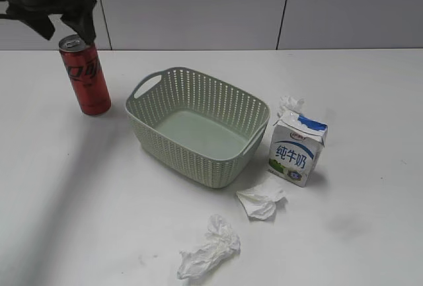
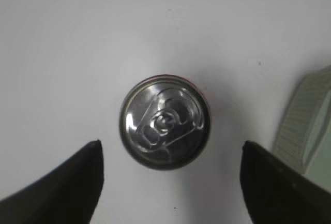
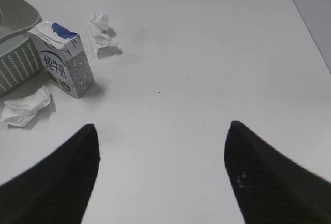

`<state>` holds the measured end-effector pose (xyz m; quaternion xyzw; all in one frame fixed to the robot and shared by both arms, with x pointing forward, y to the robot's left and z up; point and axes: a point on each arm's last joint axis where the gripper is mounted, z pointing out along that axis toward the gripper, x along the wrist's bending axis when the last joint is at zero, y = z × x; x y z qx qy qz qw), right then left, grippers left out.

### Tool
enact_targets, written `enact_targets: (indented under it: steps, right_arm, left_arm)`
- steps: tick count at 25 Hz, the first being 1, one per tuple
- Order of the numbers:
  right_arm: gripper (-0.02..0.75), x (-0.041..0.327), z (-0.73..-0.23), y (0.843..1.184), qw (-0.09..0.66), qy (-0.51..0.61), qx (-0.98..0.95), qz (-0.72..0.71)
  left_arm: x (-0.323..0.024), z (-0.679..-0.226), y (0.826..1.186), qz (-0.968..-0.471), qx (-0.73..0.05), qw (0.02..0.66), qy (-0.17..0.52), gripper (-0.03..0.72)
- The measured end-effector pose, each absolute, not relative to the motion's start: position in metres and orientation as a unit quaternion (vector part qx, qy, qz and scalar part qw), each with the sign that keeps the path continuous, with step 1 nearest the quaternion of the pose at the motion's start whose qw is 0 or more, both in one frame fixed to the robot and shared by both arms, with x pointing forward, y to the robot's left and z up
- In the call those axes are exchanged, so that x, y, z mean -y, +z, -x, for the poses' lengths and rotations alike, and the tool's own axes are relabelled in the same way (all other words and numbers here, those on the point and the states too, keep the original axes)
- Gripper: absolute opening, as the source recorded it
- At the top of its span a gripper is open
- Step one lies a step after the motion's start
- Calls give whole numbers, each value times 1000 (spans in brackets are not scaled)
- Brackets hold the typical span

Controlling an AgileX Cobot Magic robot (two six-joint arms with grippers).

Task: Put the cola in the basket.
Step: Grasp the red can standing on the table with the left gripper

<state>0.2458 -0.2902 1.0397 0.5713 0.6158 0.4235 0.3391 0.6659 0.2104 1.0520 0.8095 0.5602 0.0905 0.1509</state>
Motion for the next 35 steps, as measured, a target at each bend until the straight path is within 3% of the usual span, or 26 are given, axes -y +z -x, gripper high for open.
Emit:
enact_targets:
  steps: [17, 21, 24, 31, 35]
  right_arm:
    - [572, 290, -246, 1040, 339, 423, -616, -571]
    - [572, 290, -246, 1040, 339, 423, -616, -571]
    - [572, 290, -246, 1040, 339, 423, -616, -571]
    - [572, 290, -246, 1040, 339, 423, -616, -571]
    - [572, 290, -246, 1040, 339, 423, -616, -571]
  left_arm:
    - [-207, -688, 1005, -812, -560, 139, 88, 629]
    - [-207, -691, 1005, -810, -559, 146, 95, 605]
    - [-207, -690, 1005, -811, -559, 146, 94, 525]
    - [-207, -686, 1007, -814, -560, 133, 81, 526]
    - [-209, -677, 1026, -815, -558, 132, 81, 526]
